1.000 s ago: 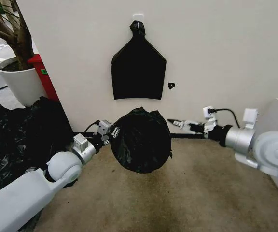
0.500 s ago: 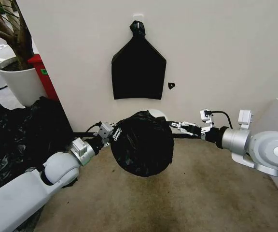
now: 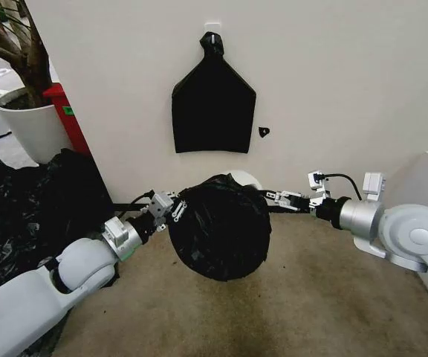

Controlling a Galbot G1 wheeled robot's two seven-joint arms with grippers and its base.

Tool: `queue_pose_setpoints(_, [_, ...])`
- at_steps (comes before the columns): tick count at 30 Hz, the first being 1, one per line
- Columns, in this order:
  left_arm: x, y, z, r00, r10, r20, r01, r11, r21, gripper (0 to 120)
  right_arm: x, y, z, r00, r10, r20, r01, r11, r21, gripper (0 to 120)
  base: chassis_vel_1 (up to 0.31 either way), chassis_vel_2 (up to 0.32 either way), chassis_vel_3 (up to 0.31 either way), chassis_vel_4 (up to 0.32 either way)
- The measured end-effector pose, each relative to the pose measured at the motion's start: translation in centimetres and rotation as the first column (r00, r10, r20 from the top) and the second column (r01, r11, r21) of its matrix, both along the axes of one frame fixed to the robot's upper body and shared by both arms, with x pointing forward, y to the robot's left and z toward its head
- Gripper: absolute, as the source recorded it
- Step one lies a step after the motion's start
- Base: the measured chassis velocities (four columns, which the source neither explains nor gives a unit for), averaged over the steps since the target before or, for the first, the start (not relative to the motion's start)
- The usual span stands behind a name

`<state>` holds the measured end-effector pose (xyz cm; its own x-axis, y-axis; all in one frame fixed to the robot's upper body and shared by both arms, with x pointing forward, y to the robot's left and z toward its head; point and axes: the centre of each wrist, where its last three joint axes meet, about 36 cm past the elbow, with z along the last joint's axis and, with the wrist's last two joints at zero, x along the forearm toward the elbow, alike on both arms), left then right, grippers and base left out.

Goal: Place the garbage bag over the trash bin.

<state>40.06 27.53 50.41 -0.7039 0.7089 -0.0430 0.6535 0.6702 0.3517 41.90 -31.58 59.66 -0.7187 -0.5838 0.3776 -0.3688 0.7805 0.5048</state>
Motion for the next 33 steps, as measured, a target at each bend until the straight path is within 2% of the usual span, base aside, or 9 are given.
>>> queue_pose_setpoints(4, [-0.3,0.8,-0.4,1.000,0.024,-0.019,-0.024,1.000,0.012,1,-0.4,-0.6,1.2,0.999,-0.017,0.031,0.016,1.000,0.025,100,0.000,0.000,0.000,0.000])
queue_pose_setpoints(9, [-0.1,1.4,-1.4,0.997,0.054,-0.050,-0.053,0.999,0.010,1,-2.0,0.3,2.6,0.996,0.055,0.073,-0.059,0.997,0.055,100,0.000,0.000,0.000,0.000])
queue_pose_setpoints(17, [-0.1,1.3,-1.4,0.997,0.052,-0.049,-0.052,0.999,0.004,1,-2.9,2.0,1.5,0.991,0.110,0.078,-0.112,0.993,0.025,100,0.000,0.000,0.000,0.000])
queue_pose_setpoints(33, [-0.1,0.5,-0.7,0.999,0.028,-0.036,-0.028,0.999,-0.015,1,-2.5,2.4,0.2,0.991,0.124,0.045,-0.125,0.992,0.010,100,0.000,0.000,0.000,0.000])
